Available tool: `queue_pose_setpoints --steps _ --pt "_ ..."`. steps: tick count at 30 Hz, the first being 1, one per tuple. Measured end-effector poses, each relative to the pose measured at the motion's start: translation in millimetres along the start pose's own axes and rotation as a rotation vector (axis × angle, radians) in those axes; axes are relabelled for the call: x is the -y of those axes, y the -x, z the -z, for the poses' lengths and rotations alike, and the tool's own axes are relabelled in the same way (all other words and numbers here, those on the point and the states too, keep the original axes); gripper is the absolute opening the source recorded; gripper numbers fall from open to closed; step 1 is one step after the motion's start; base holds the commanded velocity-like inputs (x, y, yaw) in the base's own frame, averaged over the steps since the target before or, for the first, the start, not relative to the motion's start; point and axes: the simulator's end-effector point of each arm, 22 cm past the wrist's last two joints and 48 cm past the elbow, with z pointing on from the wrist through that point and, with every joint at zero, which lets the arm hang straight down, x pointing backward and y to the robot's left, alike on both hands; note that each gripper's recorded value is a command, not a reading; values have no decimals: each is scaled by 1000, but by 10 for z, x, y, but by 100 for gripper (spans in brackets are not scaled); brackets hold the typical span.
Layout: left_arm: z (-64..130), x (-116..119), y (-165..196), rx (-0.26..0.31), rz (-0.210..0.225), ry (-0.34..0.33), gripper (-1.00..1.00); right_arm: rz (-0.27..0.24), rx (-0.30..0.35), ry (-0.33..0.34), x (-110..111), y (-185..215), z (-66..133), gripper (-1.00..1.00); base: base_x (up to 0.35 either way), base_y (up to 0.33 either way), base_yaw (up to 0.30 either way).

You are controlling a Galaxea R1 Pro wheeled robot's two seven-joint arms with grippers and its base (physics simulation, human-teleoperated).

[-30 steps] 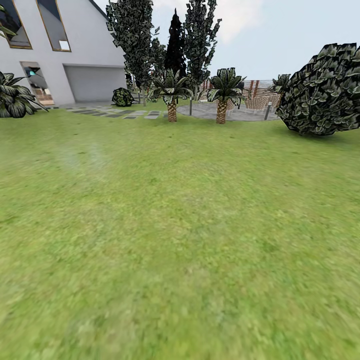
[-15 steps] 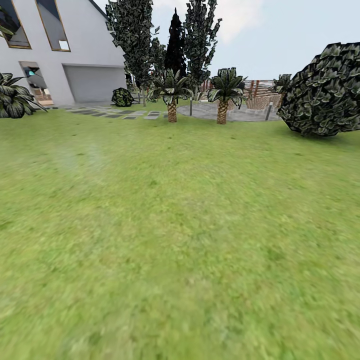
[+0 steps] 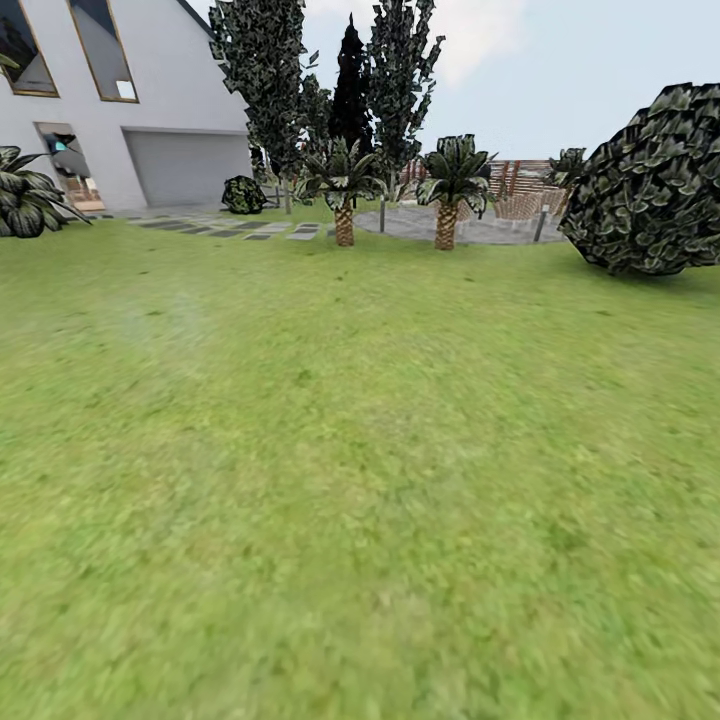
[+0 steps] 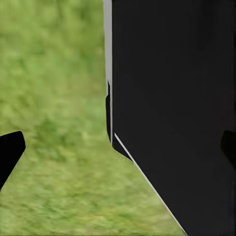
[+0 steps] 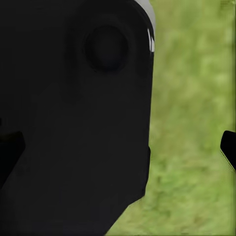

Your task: Take the three Easter eggs out of the wicker basket on the lawn in the garden, then place them on the lawn next to a single tree (choose any tree) so that all three eggs are next to the same tree and none are left in the basket.

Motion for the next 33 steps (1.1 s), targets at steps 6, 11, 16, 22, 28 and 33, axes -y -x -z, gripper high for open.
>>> queue_pose_setpoints --steps 6,11,16,22,28,33 --pt "1 37 70 16 2 -5 100 -6 -4 3 -29 -20 1 100 343 0 0" --pt "1 40 87 17 3 -6 100 -7 2 -2 11 10 0 100 343 0 0" --pt "2 60 98 21 5 -10 100 -8 -1 -1 2 -7 0 100 343 0 -11" --pt "2 62 102 24 7 -12 100 -9 -2 -4 30 -12 1 100 343 0 -226" --pt "2 79 108 25 6 -14 100 -9 -2 -4 31 -12 1 100 343 0 -268" --pt "2 73 102 24 7 -14 100 -5 -1 -5 38 -5 0 100 343 0 -44"
